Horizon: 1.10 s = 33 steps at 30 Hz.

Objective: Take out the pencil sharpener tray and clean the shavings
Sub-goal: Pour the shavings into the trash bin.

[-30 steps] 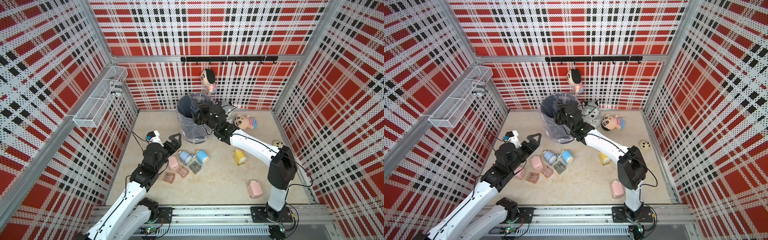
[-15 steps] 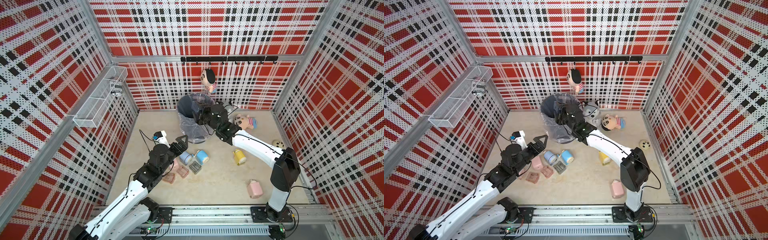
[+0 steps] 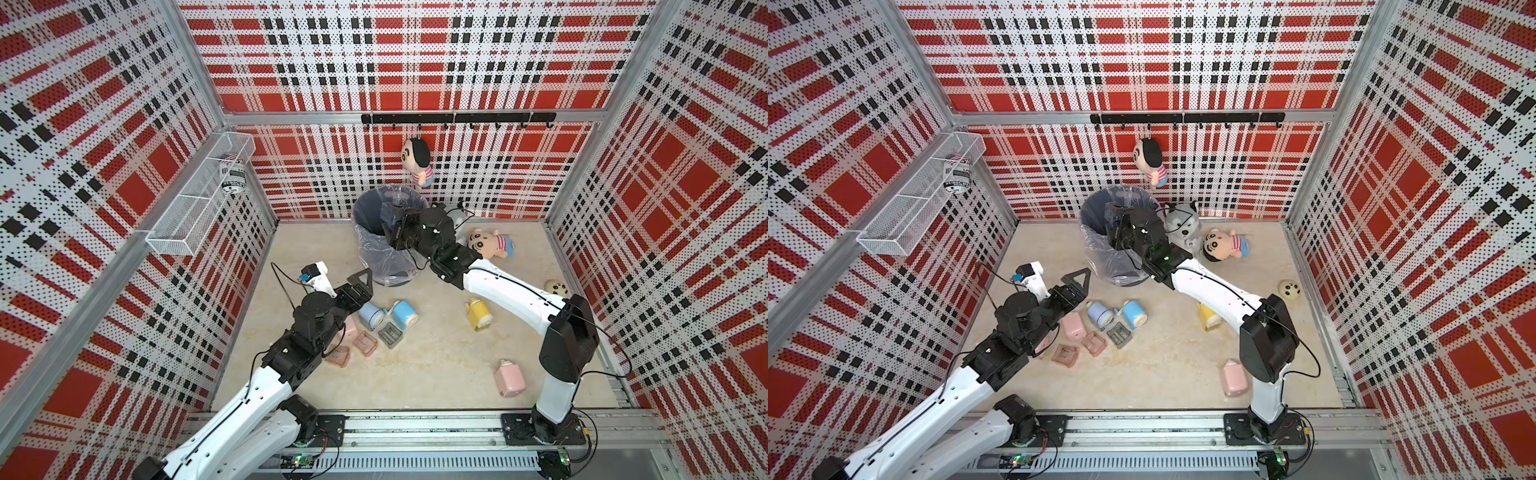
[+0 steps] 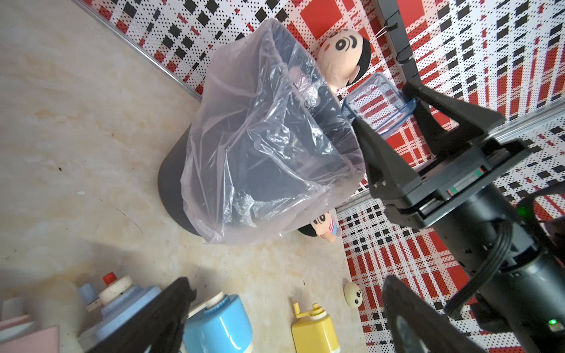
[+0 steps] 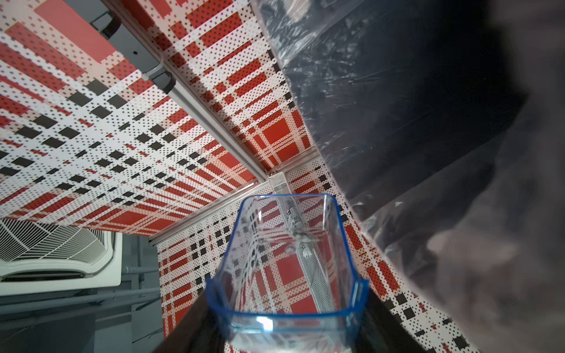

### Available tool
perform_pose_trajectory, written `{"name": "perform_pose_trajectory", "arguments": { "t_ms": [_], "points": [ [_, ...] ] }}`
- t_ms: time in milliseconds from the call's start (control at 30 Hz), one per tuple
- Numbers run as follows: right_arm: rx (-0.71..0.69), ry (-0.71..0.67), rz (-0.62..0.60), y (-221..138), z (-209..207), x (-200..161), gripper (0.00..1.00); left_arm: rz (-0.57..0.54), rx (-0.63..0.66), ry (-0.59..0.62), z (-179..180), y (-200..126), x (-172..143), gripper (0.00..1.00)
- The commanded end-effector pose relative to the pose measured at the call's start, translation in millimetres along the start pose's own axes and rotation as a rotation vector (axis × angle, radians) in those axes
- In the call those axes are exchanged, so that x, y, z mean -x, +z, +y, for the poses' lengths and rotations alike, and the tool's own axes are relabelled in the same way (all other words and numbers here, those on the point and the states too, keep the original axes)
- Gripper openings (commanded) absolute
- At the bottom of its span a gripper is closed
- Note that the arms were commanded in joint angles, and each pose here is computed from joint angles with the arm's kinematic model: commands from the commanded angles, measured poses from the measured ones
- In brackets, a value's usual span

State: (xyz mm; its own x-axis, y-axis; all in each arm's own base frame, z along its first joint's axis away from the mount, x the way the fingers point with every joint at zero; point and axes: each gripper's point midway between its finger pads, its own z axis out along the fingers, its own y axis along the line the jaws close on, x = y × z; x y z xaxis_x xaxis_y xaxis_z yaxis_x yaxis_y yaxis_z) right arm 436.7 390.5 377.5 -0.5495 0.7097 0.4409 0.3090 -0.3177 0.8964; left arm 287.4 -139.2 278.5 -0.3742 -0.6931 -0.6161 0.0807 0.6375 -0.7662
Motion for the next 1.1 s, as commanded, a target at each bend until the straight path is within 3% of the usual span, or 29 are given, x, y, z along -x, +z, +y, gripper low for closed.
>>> {"name": "perform_pose_trajectory", "arguments": {
  "t_ms": [0, 333, 1067],
  "points": [
    [0.011, 0.016, 0.007, 3, 10, -6, 0.39, -0.024, -0.005, 0.02, -2, -2, 6, 0.98],
    [-0.057, 0.039, -0.04, 1, -36, 18, 0.39, -0.023, 0.003, 0.033, 5, -2, 6, 0.98],
    [0.004, -0.027, -0.009, -8, 0, -1, 0.39, -0.042, 0.004, 0.021, 9, -15, 11, 0.98]
  ]
}}
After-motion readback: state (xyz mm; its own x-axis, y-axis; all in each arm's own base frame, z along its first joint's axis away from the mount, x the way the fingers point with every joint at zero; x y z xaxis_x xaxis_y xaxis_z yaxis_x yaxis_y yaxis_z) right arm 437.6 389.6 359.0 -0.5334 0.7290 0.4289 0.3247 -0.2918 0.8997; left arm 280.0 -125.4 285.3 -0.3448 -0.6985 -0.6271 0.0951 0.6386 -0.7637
